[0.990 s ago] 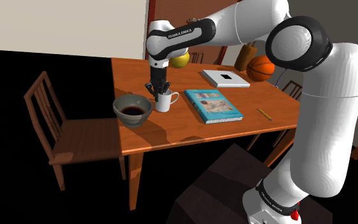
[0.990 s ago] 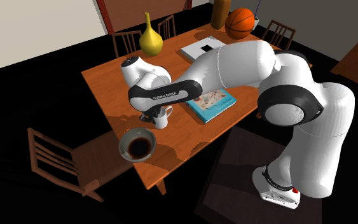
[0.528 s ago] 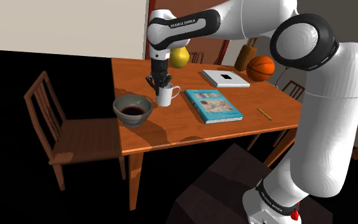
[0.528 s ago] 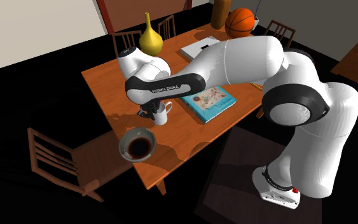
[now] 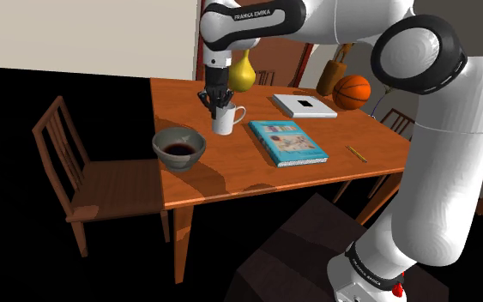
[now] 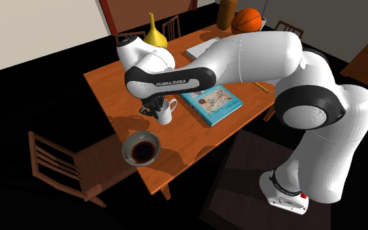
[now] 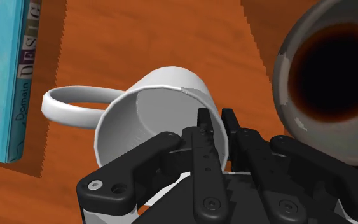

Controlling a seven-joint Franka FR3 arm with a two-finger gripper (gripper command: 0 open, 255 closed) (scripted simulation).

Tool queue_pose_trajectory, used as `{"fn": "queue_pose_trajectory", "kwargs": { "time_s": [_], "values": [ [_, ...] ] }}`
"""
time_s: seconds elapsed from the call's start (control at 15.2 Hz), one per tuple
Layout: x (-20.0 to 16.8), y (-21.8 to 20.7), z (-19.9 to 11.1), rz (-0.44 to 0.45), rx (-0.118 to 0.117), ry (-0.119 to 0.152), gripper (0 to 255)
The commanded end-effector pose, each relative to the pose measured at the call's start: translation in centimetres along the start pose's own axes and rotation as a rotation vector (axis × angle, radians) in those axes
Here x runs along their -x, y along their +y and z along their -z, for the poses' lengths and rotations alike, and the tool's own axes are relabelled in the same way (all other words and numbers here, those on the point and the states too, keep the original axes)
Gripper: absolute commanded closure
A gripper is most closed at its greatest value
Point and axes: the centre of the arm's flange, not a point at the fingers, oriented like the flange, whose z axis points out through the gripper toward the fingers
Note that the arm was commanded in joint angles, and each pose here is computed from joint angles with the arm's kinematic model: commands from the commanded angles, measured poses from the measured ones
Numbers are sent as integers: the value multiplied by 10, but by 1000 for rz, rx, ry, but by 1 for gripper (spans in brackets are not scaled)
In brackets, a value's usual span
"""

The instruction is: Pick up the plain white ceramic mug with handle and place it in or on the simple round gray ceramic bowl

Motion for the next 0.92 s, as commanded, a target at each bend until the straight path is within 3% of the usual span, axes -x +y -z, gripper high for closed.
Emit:
{"fn": "queue_pose_trajectory", "kwargs": {
  "time_s": [0.0,0.86],
  "values": [
    [1,2,11,0,0,0,255],
    [13,3,79,0,0,0,255]
  ]
}}
